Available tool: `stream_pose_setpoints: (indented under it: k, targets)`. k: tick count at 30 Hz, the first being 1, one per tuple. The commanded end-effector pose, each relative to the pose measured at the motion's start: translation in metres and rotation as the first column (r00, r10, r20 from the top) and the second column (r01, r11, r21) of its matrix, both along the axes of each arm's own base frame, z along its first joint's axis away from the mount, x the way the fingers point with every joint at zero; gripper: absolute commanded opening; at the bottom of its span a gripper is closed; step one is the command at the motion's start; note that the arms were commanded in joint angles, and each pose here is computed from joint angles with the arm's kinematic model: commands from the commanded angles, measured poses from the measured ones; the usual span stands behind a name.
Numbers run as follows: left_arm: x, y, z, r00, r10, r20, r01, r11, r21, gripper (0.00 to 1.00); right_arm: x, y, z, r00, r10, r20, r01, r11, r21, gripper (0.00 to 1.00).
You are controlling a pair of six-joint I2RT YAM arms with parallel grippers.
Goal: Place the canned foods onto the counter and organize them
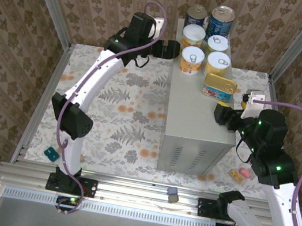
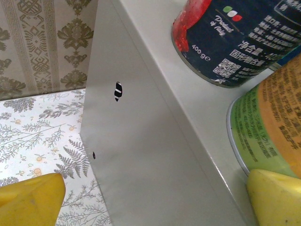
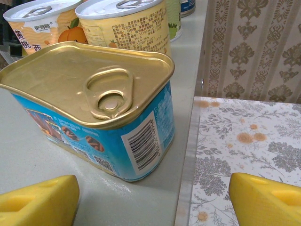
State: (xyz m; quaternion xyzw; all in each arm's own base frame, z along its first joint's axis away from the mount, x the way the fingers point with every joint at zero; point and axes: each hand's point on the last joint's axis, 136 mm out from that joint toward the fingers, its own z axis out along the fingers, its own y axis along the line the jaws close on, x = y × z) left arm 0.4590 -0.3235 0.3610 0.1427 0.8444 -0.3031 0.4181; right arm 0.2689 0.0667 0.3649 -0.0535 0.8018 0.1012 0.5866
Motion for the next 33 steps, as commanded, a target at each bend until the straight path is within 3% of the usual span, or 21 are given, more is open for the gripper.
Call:
stream_pose_setpoints:
  k: [1,33]
  targets:
    - [0.0044,0.004,-0.0023,1.0,-0.002,-0.011,0.002,1.0,0.012,1.0,-0.0059,-0.0007,-0.0229,0.997,0.012,-0.078,-0.014,0.999,-0.032,0.84]
    - [0.01,-0.0031,-0.0083,0.999,-0.026,-0.032,0.026,1.0,-0.002,1.0,-0.0042,-0.0009,-0.0215,0.997,0.011,-0.075,-0.014,0.999,-0.033,0.84]
